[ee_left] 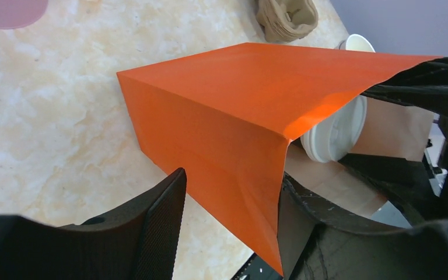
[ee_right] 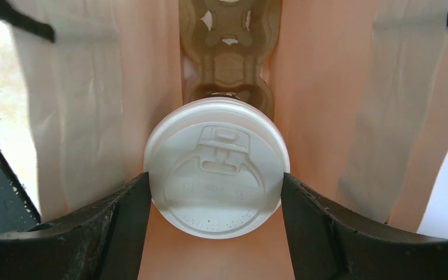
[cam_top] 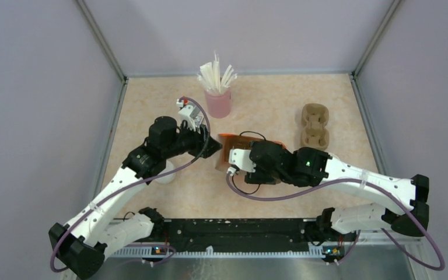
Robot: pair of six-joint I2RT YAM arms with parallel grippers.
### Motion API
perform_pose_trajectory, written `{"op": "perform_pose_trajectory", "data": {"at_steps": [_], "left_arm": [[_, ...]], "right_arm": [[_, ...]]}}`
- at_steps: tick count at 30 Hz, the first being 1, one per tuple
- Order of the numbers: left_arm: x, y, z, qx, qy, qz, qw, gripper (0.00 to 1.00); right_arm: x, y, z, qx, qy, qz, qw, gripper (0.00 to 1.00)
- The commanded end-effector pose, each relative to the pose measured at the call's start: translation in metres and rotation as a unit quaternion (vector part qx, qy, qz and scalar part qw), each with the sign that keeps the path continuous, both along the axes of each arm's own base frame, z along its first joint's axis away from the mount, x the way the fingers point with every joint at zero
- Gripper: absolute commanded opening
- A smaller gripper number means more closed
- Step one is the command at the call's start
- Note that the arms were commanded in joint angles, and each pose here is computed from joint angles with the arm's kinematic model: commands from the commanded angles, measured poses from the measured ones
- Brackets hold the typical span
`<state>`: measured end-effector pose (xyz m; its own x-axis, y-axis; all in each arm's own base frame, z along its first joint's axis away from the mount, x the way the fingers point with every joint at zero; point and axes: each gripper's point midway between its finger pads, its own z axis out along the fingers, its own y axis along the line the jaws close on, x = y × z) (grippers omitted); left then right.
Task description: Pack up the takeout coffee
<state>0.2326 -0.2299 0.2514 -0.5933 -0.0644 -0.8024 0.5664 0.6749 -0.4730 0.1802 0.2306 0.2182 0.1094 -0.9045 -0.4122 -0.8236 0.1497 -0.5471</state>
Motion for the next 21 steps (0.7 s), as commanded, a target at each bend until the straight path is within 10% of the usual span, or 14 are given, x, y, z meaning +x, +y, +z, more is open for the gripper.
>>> {"op": "perform_pose_trajectory", "data": {"at_steps": [1, 21], "left_arm": [[-0.012, -0.003, 0.014, -0.034, -0.011, -0.015, 0.999, 0.60], [-0.024, -0.021, 0.018, -0.081, -0.042, -0.058, 0.994, 0.00]], "right_arm": [[0.002, -0.008, 0.006, 0.015, -0.024, -0.021, 0.999, 0.57], [0.030, 0.030, 0.008, 0.004, -0.085, 0.007, 0.996, 0.59]]}}
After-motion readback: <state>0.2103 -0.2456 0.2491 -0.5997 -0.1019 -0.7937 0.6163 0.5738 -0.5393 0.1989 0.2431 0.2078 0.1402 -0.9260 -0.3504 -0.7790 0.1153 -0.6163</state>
